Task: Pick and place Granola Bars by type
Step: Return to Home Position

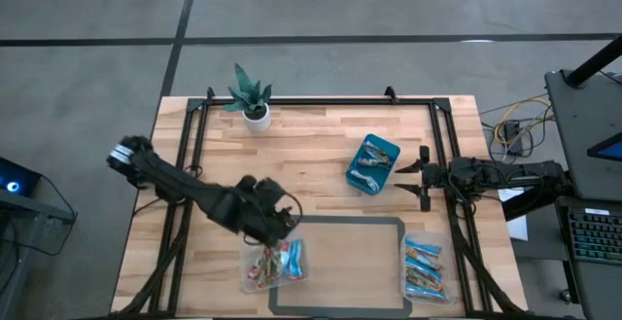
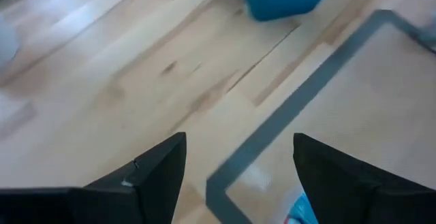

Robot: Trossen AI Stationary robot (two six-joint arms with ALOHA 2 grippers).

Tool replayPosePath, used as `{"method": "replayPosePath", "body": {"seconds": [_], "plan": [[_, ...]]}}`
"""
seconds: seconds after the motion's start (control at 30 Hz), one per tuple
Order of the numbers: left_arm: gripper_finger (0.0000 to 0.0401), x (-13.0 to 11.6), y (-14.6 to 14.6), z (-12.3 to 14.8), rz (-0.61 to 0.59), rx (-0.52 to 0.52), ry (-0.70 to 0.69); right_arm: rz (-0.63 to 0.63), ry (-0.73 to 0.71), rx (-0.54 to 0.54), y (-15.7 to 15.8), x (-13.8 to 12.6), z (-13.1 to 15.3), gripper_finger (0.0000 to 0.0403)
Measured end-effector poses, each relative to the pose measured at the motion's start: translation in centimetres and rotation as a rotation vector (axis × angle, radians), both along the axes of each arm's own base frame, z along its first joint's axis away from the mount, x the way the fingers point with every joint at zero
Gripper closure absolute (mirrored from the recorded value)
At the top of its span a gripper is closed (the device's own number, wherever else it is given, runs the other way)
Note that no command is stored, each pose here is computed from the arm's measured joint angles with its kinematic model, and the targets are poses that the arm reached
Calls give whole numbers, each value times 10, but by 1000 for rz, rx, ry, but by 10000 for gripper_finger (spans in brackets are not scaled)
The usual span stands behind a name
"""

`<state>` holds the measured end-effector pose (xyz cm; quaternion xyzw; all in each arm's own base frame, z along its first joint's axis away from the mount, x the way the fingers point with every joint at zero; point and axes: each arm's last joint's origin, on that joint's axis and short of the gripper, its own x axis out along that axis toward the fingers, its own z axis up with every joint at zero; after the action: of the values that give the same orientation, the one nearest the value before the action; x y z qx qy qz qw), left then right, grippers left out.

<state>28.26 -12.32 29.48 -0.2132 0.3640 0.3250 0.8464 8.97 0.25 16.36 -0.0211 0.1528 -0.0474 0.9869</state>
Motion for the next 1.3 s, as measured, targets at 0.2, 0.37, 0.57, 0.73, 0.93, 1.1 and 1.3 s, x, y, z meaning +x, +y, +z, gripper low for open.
{"method": "replayPosePath", "body": {"seconds": [0.2, 0.37, 0.57, 0.73, 0.93, 1.1, 1.3], "plan": [[151, -26, 23, -5, -190, 58, -107, 0, 0, 0, 0, 0, 0, 227], [151, -53, 37, -13, -258, 109, -123, 0, 0, 0, 0, 0, 0, 227], [151, -84, 53, -25, -336, 170, -141, 0, -1, 0, 0, 0, 0, 227], [151, -108, 63, -45, -385, 205, -227, 0, -1, 0, 0, 0, 0, 227], [151, -137, 76, -76, -358, 165, -345, 0, -1, 0, 0, 0, 0, 227], [151, -157, 85, -101, -277, 71, -403, 0, -1, 0, 0, 0, 0, 227], [151, -172, 90, -118, -264, -33, -458, 0, -1, 0, 0, 0, 0, 227]]}}
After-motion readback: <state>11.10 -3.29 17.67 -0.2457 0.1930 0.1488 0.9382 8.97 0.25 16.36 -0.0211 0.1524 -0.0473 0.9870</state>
